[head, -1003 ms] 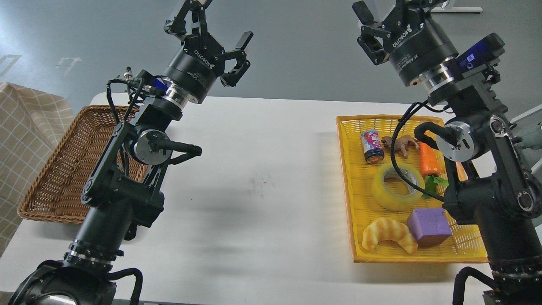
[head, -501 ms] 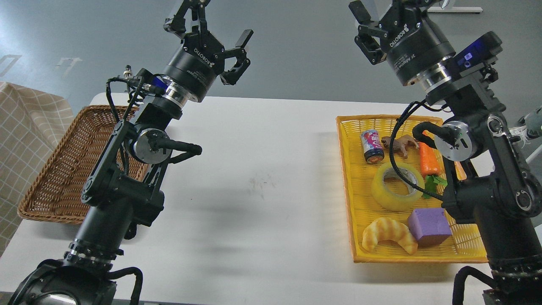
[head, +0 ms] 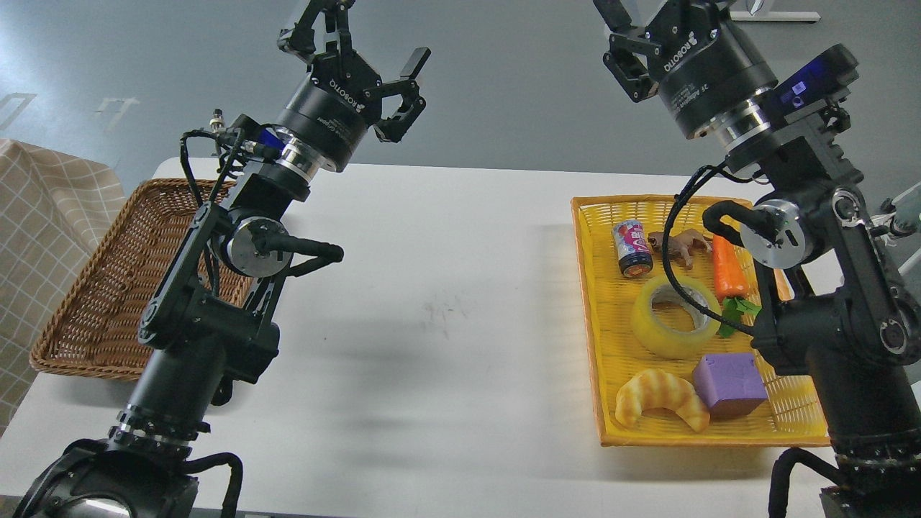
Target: Place and transfer tape with both arms
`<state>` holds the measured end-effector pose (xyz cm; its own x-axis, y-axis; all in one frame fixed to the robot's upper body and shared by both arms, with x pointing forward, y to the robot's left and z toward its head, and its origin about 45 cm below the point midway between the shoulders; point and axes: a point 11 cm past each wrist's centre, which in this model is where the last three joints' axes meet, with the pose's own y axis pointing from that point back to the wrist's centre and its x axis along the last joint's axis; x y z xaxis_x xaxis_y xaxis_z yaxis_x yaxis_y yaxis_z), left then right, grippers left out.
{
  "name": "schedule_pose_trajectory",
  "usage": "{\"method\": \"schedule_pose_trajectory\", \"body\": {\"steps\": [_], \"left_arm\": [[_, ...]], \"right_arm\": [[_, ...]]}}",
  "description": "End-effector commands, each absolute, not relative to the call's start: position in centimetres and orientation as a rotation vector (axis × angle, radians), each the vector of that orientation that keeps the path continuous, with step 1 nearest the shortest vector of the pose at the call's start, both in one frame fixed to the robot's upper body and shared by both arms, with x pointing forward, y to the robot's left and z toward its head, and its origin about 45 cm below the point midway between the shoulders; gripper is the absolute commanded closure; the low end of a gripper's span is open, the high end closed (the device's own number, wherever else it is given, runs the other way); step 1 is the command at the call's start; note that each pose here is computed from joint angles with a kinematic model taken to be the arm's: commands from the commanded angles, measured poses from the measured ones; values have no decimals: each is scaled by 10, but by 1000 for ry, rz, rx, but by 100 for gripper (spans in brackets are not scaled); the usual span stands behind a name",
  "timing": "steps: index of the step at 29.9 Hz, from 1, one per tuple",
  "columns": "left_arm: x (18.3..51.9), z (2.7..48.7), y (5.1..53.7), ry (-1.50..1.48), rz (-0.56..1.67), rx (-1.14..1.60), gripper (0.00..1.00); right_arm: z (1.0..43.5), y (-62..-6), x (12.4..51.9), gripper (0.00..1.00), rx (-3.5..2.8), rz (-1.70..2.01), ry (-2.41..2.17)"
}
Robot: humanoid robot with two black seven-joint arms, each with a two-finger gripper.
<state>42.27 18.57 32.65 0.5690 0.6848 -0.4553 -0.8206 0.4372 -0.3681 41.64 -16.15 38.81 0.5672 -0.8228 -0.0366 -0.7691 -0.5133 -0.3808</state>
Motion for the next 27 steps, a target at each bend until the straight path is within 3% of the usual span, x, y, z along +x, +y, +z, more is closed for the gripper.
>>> {"method": "schedule_pose_trajectory", "body": {"steps": [1, 16, 27], "left_arm": [[422, 326, 186, 253, 947, -598, 2], [422, 327, 183, 249, 939, -595, 2], [422, 327, 183, 246, 940, -592, 2]], "right_arm": [[387, -159, 416, 1, -2457, -210, 1292], [388, -156, 413, 1, -2489, -237, 1255], [391, -215, 393, 2, -2809, -780, 1339]]}}
